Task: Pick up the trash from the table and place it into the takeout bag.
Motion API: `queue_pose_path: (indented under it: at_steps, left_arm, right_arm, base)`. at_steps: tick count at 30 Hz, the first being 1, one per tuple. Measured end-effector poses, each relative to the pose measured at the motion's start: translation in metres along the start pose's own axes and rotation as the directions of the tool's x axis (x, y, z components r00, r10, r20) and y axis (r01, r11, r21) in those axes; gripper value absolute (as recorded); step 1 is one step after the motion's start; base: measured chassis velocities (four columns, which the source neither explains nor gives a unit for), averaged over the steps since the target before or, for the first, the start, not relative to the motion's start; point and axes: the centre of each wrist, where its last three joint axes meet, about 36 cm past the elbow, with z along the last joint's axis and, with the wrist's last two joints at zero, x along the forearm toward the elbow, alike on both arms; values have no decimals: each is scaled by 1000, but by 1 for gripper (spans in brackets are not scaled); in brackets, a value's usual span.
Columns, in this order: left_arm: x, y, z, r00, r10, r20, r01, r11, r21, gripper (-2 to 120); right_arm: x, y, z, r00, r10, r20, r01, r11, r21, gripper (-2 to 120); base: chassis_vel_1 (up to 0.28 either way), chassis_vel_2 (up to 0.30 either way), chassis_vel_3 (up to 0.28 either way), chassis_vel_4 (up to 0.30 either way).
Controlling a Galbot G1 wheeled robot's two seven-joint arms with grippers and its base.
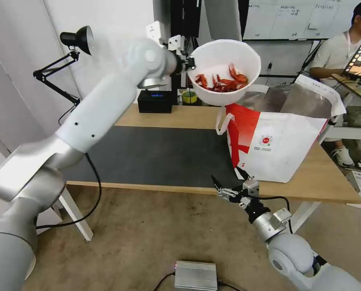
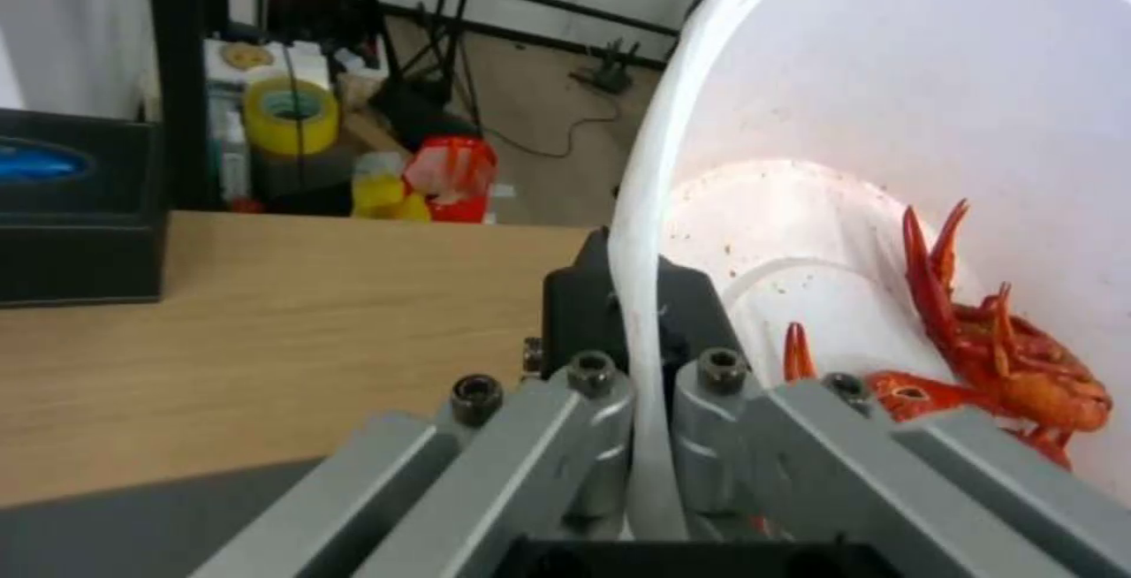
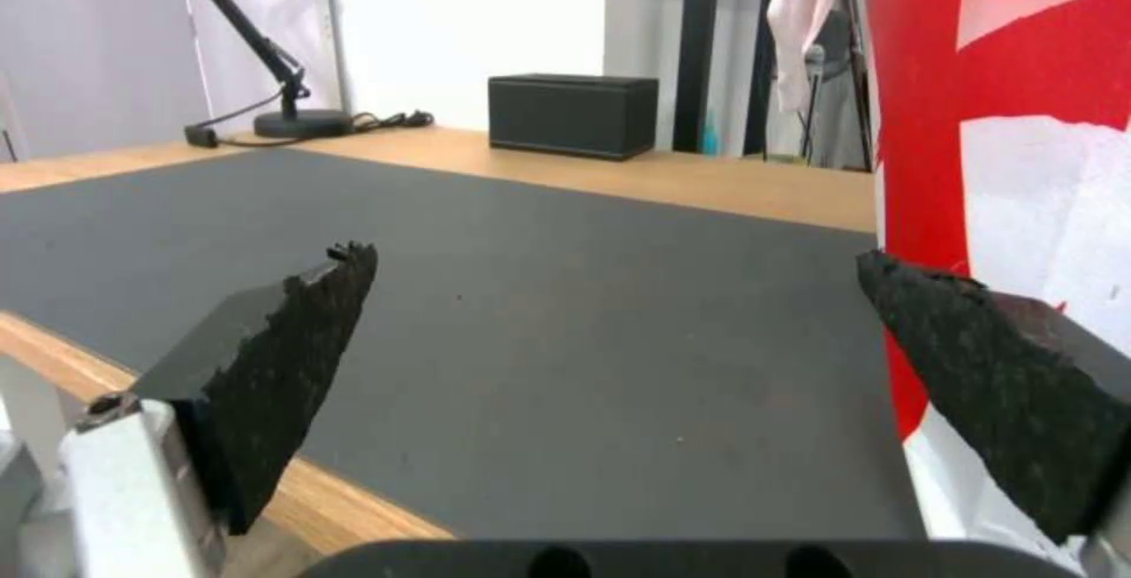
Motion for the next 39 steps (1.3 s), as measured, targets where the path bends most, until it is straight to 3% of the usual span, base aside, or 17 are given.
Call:
queue_pose_path:
  at_steps: [10, 16, 21, 27, 36, 39]
  left_arm:
    - [-25, -34, 12, 1000, 23, 17, -24, 998, 52, 0]
    - [-45, -57, 32, 996, 3, 86, -11, 995, 102, 0]
    - [-53, -61, 51, 994, -11, 110, 0, 995, 99, 0]
    - [-61, -56, 85, 980, 17, 197, -23, 999, 25, 0]
    - [-62, -46, 116, 960, 71, 272, -41, 993, -112, 0]
    - [-61, -46, 120, 959, 77, 274, -44, 991, -127, 0]
  right_arm:
    - [0, 0, 0, 1000, 0, 0, 0, 1000, 0, 100]
    - [0, 0, 0, 1000, 0, 0, 0, 1000, 0, 100]
    - [0, 0, 0, 1000, 0, 0, 0, 1000, 0, 100]
    - [0, 0, 0, 1000, 0, 0, 0, 1000, 0, 100]
    - [0, 0, 0, 1000, 0, 0, 0, 1000, 0, 100]
    - [0, 0, 0, 1000, 0, 0, 0, 1000, 0, 100]
  base:
    - [0, 0, 0, 0]
    - [0, 0, 0, 0]
    - [0, 0, 0, 0]
    - [0, 0, 0, 0]
    - [0, 0, 0, 0]
    - [0, 0, 0, 0]
